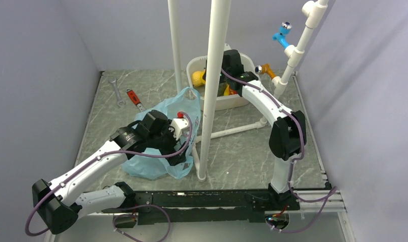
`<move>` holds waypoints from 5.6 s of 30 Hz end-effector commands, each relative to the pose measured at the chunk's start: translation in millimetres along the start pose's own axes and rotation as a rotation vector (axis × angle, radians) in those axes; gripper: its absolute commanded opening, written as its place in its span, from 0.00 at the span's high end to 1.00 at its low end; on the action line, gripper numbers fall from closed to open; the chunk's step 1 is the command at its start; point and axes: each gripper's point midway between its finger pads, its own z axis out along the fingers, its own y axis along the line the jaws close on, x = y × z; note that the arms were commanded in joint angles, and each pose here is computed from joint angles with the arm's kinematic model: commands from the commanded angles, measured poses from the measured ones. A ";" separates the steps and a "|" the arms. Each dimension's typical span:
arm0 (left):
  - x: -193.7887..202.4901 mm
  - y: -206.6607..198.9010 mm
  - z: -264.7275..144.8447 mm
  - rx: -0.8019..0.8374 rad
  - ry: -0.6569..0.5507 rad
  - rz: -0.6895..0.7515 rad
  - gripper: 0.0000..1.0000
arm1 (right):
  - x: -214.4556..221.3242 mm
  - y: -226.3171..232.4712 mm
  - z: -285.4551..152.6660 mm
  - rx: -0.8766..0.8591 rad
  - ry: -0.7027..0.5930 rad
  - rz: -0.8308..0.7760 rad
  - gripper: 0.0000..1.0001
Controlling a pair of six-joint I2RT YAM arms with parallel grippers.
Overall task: Take the fake fruits out of the plastic bag
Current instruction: Place the fake fruit in the bin, then take out the fake fruit from the plastic bag, then place the fake fruit in the bin, then place the plastic bag at the center of the board.
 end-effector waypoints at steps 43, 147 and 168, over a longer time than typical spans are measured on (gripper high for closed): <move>29.7 -4.2 -28.9 -0.111 -0.196 -0.306 0.90 | 10.6 59.0 -97.6 -0.294 -0.030 0.016 0.11; -132.7 166.1 -267.4 -1.231 -0.773 -0.363 1.00 | -59.3 -22.1 -7.8 0.103 -0.146 0.005 0.74; -129.1 175.4 -181.8 -1.015 -0.687 -0.423 0.41 | -28.1 -67.0 19.2 0.340 0.017 -0.088 0.00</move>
